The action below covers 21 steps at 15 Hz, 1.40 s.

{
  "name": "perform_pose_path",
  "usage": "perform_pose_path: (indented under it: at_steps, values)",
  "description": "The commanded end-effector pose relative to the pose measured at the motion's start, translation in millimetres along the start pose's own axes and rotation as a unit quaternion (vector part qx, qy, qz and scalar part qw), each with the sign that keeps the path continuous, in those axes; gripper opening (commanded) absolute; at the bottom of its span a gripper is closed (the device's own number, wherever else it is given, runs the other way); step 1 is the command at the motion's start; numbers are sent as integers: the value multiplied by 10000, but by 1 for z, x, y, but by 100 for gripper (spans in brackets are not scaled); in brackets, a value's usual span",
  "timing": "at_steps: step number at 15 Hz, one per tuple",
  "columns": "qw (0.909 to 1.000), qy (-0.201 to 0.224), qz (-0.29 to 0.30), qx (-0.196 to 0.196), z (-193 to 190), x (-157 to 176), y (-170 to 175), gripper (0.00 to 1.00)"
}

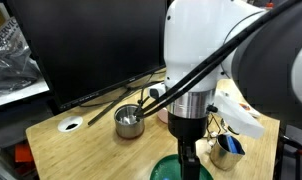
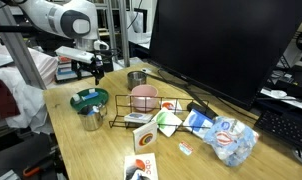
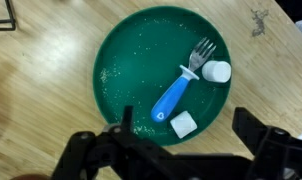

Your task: Remove the fork from the green plate and place it inside the pink mug

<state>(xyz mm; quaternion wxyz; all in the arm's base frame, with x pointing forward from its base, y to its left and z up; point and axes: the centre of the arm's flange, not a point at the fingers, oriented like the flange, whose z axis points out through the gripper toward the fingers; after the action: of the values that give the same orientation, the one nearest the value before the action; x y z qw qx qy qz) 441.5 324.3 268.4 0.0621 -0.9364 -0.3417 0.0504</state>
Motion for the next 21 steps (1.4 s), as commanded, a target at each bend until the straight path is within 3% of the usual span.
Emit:
perform_pose_path:
  at_steps: [1, 6, 9, 12, 16, 21]
  values:
    - [9999, -119, 4, 66, 14, 7, 2, 100]
    - [9995, -266, -71, 143, 40, 6, -4, 100]
    - [9990, -408, -180, -65, 52, 8, -11, 100]
    - [9983, -295, -378, -341, 61, 14, -11, 100]
    - [9991, -10, -391, -174, 68, 25, -10, 100]
    - [9990, -80, -386, -211, 69, 21, -11, 100]
